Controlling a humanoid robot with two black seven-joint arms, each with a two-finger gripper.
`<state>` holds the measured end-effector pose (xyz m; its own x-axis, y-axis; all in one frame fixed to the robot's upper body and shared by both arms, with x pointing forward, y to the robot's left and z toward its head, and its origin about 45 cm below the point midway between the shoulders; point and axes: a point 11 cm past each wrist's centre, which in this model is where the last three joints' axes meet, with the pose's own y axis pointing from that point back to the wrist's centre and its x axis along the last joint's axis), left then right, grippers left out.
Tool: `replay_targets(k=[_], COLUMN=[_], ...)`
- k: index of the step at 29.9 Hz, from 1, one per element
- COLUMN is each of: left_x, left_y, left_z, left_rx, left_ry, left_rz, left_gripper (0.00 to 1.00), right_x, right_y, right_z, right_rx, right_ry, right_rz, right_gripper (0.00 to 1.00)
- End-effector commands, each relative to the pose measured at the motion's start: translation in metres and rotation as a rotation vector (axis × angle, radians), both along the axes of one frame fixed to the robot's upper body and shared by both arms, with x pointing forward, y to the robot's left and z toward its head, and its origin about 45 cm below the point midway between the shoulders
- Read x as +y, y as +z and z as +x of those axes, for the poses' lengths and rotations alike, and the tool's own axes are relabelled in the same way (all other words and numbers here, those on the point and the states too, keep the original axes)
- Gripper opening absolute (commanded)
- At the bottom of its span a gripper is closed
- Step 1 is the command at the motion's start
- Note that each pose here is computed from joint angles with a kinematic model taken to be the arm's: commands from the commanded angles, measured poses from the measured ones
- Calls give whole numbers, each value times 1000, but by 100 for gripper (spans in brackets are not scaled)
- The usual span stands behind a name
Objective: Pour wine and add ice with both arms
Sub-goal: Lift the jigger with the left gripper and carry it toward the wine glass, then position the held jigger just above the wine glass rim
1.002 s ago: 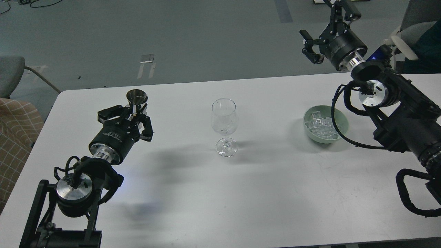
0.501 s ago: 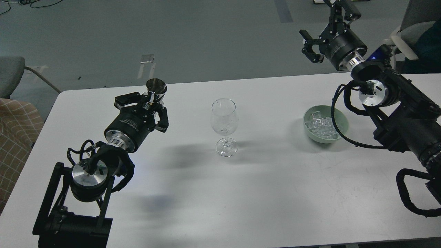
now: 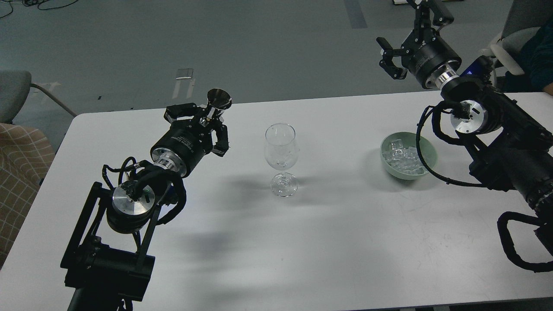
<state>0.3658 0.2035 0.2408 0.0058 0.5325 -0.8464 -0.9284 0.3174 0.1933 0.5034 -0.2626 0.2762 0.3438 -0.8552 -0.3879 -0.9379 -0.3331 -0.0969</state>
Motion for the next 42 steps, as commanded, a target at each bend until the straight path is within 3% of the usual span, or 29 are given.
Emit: replay_targets(k=[1, 42], left_x=[-1, -34], left_y=[2, -22], left_z=[3, -1], left_rx=[-4, 24], left_ry=[-2, -92], left_rz=[5, 204], left_gripper=[0, 0], right_x=[0, 1], right_y=[0, -5], right_z=[0, -2], right_rx=[0, 9], right_ry=[1, 2], right_rz=[0, 0], right_gripper=[100, 100])
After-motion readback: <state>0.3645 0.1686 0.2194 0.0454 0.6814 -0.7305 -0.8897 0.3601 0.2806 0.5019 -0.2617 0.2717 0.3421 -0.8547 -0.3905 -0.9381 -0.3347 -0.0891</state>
